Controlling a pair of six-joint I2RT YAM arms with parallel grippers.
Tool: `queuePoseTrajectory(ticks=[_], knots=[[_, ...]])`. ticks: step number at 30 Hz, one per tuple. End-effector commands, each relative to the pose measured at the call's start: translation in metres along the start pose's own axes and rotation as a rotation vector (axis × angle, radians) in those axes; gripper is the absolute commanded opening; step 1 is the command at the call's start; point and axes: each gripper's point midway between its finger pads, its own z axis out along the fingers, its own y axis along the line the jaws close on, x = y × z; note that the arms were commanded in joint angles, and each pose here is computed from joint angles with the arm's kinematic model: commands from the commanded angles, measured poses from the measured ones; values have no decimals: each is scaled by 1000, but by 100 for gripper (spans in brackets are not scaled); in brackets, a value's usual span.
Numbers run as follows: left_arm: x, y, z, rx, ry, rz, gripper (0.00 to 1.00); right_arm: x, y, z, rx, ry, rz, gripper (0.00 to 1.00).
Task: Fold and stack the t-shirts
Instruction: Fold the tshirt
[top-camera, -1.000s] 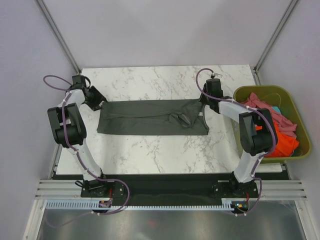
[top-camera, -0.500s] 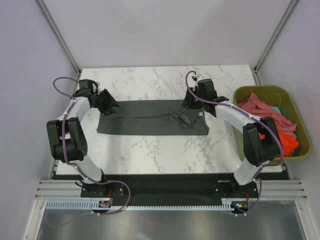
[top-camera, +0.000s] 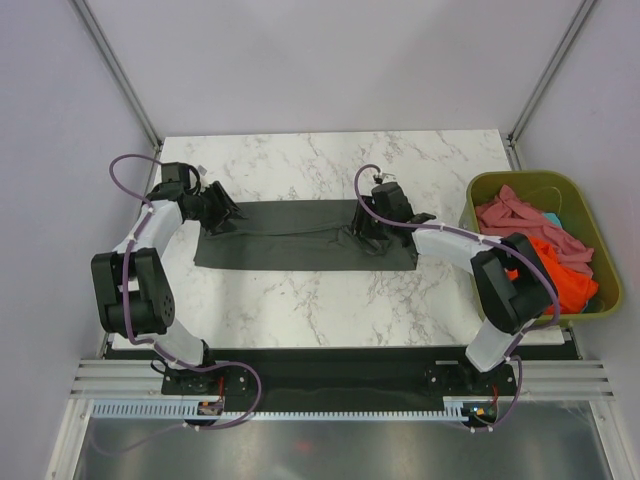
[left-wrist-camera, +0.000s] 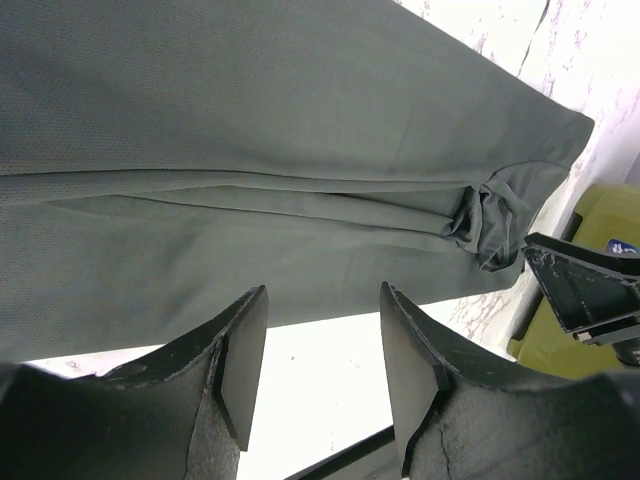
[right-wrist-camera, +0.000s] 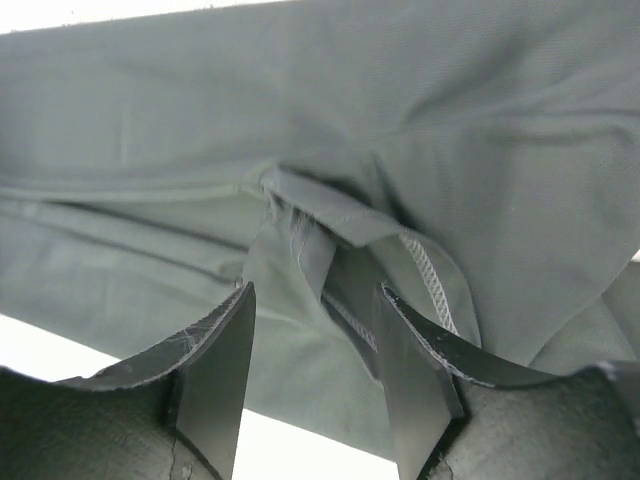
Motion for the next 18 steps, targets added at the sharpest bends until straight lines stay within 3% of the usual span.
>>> queuePoseTrajectory(ticks=[1, 18], knots=[[-6, -11, -8, 42, -29, 61, 56, -15, 2, 8, 14, -88, 48, 59], [-9, -11, -8, 32, -46, 63, 55, -7, 12, 35, -48, -87, 83, 60]])
